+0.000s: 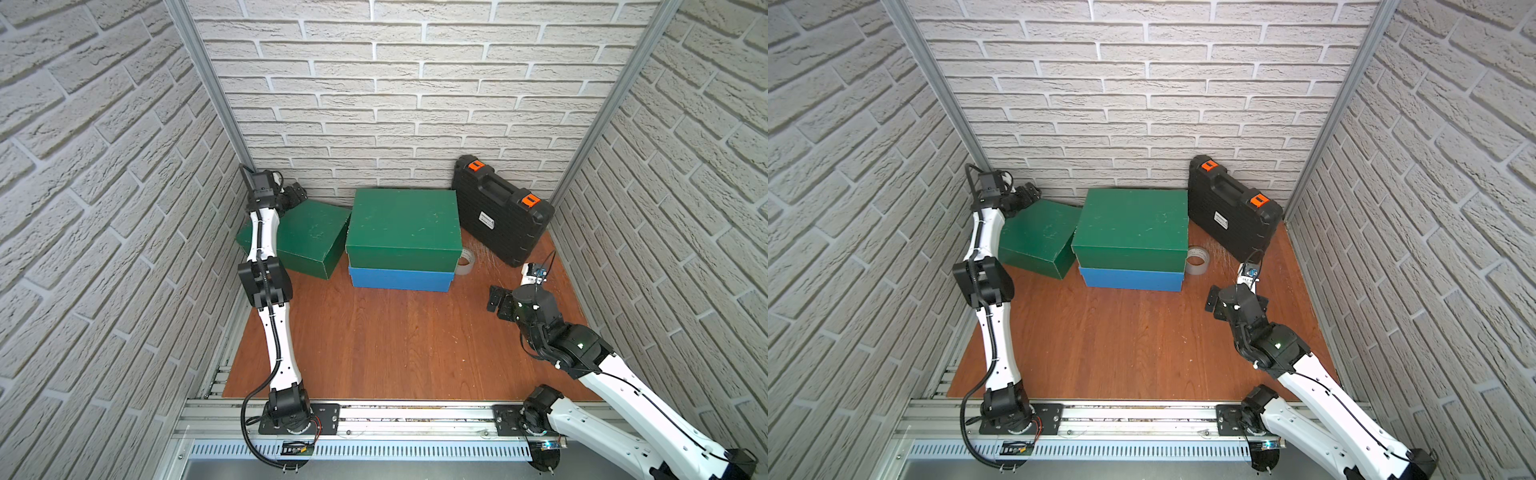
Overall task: Stack the shoeboxes
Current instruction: Move the shoebox to the center of the board.
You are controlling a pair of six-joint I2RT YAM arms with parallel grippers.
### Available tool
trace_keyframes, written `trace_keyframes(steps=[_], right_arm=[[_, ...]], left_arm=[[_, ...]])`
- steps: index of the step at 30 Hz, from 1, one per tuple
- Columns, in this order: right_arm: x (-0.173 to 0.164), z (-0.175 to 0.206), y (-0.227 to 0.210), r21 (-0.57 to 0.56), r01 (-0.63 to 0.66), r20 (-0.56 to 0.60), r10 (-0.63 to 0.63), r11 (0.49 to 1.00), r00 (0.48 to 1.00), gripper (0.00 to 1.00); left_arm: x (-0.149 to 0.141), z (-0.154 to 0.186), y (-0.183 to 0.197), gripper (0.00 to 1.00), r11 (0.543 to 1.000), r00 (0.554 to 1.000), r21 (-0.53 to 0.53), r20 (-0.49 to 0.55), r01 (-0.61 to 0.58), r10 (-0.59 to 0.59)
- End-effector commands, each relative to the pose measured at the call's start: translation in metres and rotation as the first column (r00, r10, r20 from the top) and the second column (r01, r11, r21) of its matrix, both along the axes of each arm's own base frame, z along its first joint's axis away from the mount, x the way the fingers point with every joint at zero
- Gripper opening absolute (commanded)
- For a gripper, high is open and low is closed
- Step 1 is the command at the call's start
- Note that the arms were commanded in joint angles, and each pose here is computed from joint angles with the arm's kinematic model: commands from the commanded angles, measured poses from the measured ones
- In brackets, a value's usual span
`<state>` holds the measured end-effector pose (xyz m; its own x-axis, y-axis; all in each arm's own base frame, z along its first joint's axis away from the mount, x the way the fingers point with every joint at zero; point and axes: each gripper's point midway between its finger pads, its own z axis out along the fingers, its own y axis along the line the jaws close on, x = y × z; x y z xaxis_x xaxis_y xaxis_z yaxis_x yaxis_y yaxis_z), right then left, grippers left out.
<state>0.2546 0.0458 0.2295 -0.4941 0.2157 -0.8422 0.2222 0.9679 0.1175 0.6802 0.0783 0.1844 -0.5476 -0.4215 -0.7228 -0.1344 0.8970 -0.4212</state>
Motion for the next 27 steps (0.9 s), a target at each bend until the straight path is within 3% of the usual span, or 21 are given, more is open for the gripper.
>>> trace_keyframes(steps=[1,7,15,21,27], right_arm=[[0.007,0.009,-0.001,0.007,0.02,0.043,-0.02,1.0,0.999,0.99],[0.013,0.002,0.005,-0.003,0.014,0.013,-0.014,1.0,1.0,0.99],[0.018,-0.002,0.009,-0.009,0.008,-0.004,-0.008,1.0,1.0,0.99],[0.027,-0.008,0.017,-0.012,-0.004,-0.031,0.004,1.0,1.0,0.99],[0.031,-0.012,0.024,-0.006,-0.023,-0.054,0.023,1.0,0.998,0.99]], left_arm=[[0.012,0.051,-0.026,0.98,0.969,0.984,0.239,0.144,0.065,-0.101],[0.023,0.024,-0.049,0.98,0.874,0.982,0.474,0.083,0.112,-0.171],[0.022,-0.024,-0.035,0.97,0.822,0.983,0.543,-0.036,0.169,-0.178],[0.015,-0.038,-0.02,0.97,0.795,0.984,0.58,-0.097,0.18,-0.152],[-0.001,-0.056,-0.017,0.97,0.728,0.964,0.636,-0.22,0.257,-0.147]])
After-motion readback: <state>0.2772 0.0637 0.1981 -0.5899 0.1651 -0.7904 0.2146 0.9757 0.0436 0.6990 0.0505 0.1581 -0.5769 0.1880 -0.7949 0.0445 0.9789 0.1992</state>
